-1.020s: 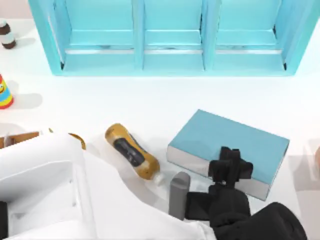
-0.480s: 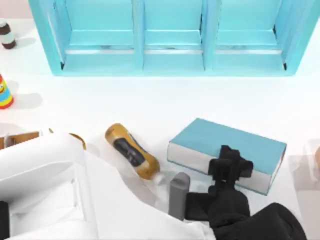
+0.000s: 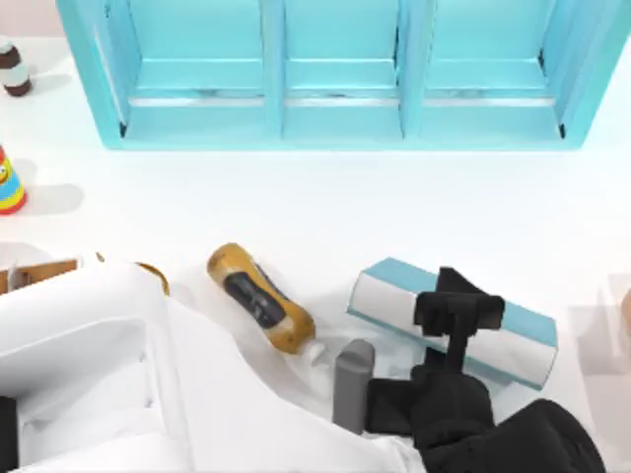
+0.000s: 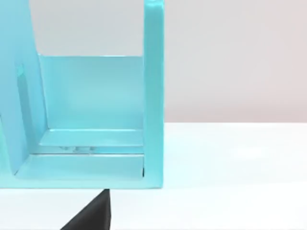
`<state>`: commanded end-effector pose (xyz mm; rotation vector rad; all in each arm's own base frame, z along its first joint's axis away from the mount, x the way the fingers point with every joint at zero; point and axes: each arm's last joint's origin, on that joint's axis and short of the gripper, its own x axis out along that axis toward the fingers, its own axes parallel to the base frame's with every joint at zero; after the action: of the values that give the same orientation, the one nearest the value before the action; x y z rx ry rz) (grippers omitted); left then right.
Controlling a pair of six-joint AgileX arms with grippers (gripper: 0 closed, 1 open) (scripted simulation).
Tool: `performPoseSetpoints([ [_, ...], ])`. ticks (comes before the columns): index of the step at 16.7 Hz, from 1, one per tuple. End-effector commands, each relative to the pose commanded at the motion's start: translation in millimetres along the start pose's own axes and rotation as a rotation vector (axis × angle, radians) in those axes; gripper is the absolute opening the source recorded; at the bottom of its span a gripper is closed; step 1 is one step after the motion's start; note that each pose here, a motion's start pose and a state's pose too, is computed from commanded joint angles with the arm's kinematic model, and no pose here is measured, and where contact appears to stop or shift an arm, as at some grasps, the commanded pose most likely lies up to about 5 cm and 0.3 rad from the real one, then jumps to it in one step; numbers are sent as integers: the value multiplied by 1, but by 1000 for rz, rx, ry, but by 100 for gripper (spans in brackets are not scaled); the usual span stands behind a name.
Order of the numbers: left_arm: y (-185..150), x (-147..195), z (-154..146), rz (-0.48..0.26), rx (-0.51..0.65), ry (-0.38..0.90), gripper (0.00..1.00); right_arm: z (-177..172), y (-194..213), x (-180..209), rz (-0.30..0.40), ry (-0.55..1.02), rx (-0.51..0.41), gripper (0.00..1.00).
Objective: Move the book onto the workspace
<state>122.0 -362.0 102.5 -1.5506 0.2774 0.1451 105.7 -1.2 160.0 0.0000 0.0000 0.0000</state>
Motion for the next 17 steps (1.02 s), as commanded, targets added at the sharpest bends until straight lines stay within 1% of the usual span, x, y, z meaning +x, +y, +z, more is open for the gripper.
performPoseSetpoints([
  [6, 1, 0, 0, 2, 3, 0, 100, 0, 0, 0, 0, 0, 0, 100],
  [9, 6, -8, -5, 12, -4, 3, 100, 0, 0, 0, 0, 0, 0, 100],
  [13, 21, -33, -16, 42, -20, 1, 100, 0, 0, 0, 0, 0, 0, 100],
  [17, 36, -69, -20, 61, 0, -16, 100, 0, 0, 0, 0, 0, 0, 100],
])
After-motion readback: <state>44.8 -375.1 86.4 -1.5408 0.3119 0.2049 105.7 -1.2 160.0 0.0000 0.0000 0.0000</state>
